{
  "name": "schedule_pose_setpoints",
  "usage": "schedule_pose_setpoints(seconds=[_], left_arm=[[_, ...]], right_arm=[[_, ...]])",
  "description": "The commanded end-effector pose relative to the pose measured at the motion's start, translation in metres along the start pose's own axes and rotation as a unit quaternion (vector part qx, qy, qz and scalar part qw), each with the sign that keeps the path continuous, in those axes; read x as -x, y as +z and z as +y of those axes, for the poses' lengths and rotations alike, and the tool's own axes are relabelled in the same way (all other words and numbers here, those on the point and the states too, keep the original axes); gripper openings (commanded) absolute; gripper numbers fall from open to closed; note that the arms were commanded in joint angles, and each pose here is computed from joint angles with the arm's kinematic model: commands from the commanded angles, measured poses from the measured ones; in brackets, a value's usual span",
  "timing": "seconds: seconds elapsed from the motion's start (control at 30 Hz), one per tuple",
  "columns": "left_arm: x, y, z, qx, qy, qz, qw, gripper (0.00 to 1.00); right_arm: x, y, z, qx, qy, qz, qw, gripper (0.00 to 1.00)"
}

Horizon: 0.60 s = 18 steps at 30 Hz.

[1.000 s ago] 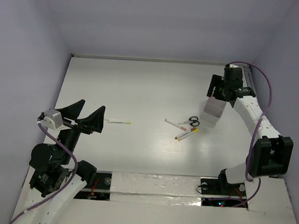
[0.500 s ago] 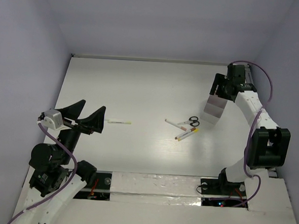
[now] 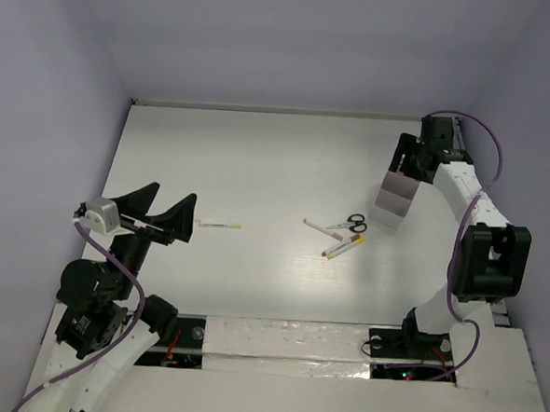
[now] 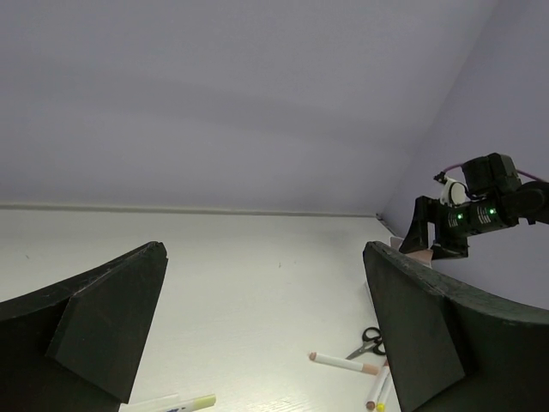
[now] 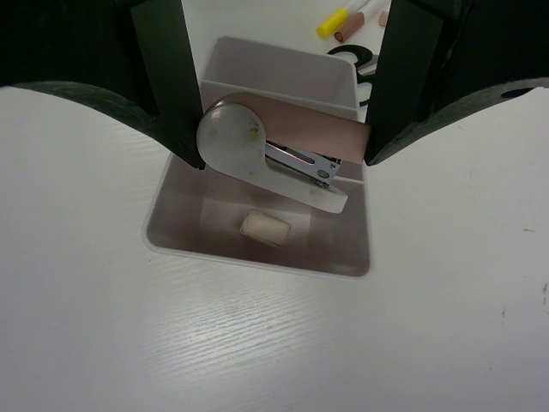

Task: Sort the stationery into containers
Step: Place the stationery in the storage box.

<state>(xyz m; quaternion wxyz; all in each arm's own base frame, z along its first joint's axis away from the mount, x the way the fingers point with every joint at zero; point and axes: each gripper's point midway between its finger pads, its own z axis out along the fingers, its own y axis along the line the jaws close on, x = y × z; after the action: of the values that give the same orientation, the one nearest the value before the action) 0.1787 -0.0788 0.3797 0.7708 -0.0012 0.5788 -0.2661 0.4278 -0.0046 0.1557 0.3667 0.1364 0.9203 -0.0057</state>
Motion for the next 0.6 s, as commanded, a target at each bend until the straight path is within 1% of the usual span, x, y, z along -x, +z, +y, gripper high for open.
schedule_pose_setpoints(seconds=[0.0, 0.03, 0.07, 0.23, 0.33, 0.4, 0.5, 0.57], left_arm=[[0.003, 0.005, -0.001, -0.002, 0.002, -0.009, 1.0, 0.99], [0.003, 0.005, -0.001, -0.001, 0.002, -0.008, 1.0, 0.99], [0.002, 0.006, -0.001, -0.001, 0.003, -0.006, 1.0, 0.99], [0.0, 0.007, 0.0, 0.001, 0.004, -0.004, 1.0, 0.99], [0.0, 0.007, -0.001, 0.0, 0.003, -0.004, 1.0, 0.99], [-0.001, 0.008, 0.0, 0.001, 0.004, -0.002, 1.0, 0.99], [-0.002, 0.008, 0.0, 0.001, 0.005, -0.001, 1.0, 0.99], [-0.003, 0.009, 0.0, 0.002, 0.005, 0.001, 1.0, 0.99]], right_arm=[[0.038, -0.009, 0.003, 0.007, 0.011, -0.056, 0.998, 0.72], [0.039, -0.009, 0.002, 0.003, 0.011, -0.06, 0.998, 0.74], [0.041, -0.011, 0.001, 0.003, 0.013, -0.064, 0.998, 0.79], [0.049, -0.012, 0.001, 0.001, 0.014, -0.077, 0.997, 0.82], [0.05, -0.013, 0.001, 0.001, 0.014, -0.079, 0.997, 0.86], [0.053, -0.016, 0.002, 0.004, 0.015, -0.083, 0.996, 0.88], [0.058, -0.026, 0.012, 0.039, 0.012, -0.107, 0.993, 0.88], [0.062, -0.05, 0.035, 0.106, 0.006, -0.129, 0.986, 0.87]])
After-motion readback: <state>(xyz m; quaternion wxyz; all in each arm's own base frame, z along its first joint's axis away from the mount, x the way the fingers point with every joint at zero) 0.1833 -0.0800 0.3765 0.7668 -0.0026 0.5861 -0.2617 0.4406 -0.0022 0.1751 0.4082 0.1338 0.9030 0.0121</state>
